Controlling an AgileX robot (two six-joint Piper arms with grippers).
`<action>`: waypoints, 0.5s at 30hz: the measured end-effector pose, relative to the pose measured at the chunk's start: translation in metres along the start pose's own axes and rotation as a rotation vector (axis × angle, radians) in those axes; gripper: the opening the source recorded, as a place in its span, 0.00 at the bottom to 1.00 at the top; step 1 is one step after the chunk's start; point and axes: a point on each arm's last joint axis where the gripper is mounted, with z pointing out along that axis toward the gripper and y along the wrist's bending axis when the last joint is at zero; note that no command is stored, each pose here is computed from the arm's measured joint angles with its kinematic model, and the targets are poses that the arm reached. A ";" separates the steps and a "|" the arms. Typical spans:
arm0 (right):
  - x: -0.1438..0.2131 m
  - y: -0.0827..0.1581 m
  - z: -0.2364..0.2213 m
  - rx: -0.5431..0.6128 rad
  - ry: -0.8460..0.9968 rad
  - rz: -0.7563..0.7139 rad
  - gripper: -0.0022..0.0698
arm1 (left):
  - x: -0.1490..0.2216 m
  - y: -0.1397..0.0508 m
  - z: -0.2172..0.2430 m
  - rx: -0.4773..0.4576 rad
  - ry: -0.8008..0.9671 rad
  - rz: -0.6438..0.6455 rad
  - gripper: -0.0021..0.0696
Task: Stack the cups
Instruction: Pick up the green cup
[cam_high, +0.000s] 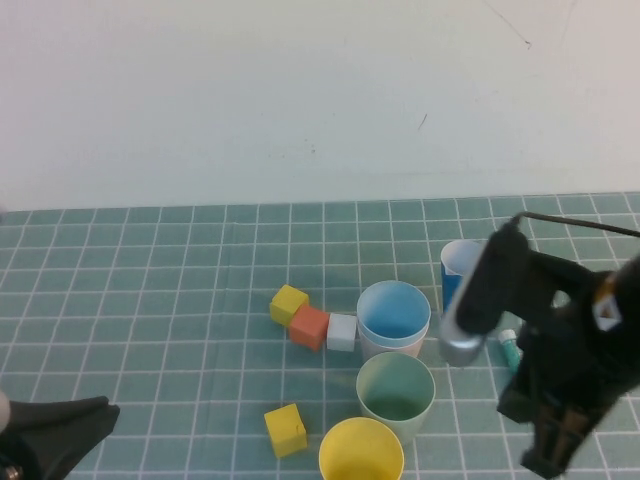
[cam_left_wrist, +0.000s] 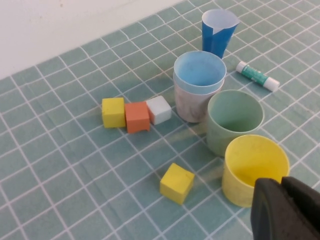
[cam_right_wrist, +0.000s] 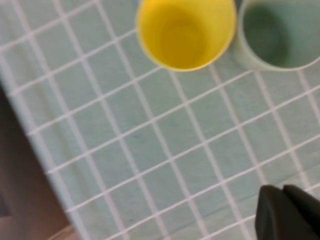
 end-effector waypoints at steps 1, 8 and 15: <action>-0.005 -0.003 0.005 0.024 0.012 -0.009 0.03 | 0.000 0.000 0.000 -0.001 0.000 0.010 0.03; -0.025 -0.023 0.038 0.054 0.066 0.092 0.03 | 0.002 0.000 0.000 -0.002 0.024 0.056 0.03; -0.043 -0.045 0.062 0.037 0.164 0.159 0.42 | 0.004 0.000 0.000 0.000 0.041 0.072 0.03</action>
